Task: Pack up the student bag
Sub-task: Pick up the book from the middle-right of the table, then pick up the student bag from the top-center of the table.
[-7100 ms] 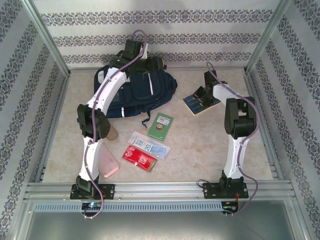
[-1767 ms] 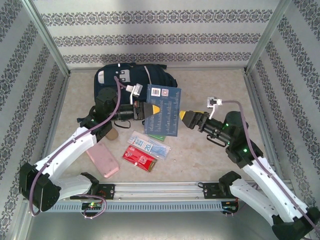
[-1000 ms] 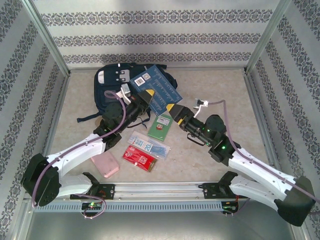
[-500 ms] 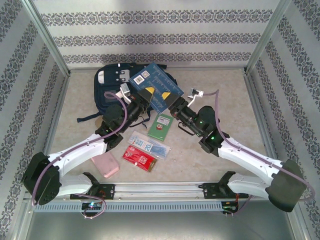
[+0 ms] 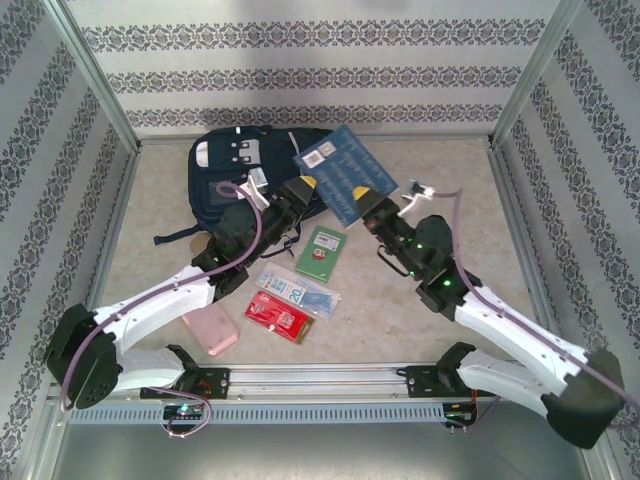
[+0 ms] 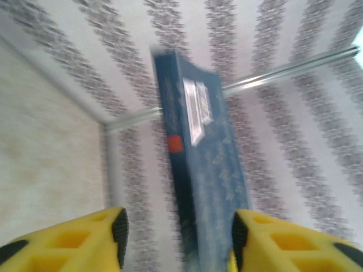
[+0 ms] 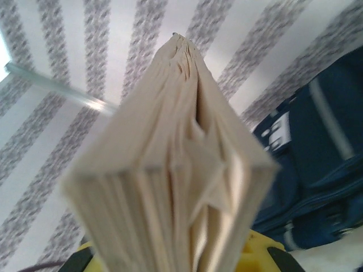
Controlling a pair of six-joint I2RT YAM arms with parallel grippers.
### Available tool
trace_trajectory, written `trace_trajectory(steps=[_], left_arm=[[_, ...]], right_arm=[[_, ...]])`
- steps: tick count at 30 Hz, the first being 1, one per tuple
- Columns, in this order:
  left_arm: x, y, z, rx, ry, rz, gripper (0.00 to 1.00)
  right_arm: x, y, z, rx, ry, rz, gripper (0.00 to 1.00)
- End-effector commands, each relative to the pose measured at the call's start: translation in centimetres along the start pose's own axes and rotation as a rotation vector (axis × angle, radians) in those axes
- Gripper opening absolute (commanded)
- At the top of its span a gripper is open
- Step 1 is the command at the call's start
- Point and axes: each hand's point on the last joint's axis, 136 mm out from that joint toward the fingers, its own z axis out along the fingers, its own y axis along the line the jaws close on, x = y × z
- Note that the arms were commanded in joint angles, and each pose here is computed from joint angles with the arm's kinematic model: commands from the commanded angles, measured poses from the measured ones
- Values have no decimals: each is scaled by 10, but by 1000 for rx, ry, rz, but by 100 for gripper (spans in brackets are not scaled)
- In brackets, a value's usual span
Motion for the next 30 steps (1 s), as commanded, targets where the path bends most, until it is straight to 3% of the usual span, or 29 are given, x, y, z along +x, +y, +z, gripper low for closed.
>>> trace_trajectory(steps=[1,4,9,13,20,24,30], left_arm=[[-30,24,-10,-277,-28,238,59],[-50,38,10,-353,3,315,62],[-76,70,58,-508,128,428,63],[-92,112,96,-582,226,375,60],[-98,174,168,-617,410,369,66],[-112,206,189,-661,415,378,69],[-132,247,192,-716,360,308,71]], right_arm=[[-24,-37,-28,157,-61,-85,0],[-38,-63,-53,271,-80,-139,0],[-50,-89,-81,333,-92,-151,0],[-50,-103,-88,357,-72,-156,0],[-51,-110,-86,385,-16,-211,0],[-48,-116,-81,400,14,-233,0],[-46,-129,-74,416,33,-225,0]])
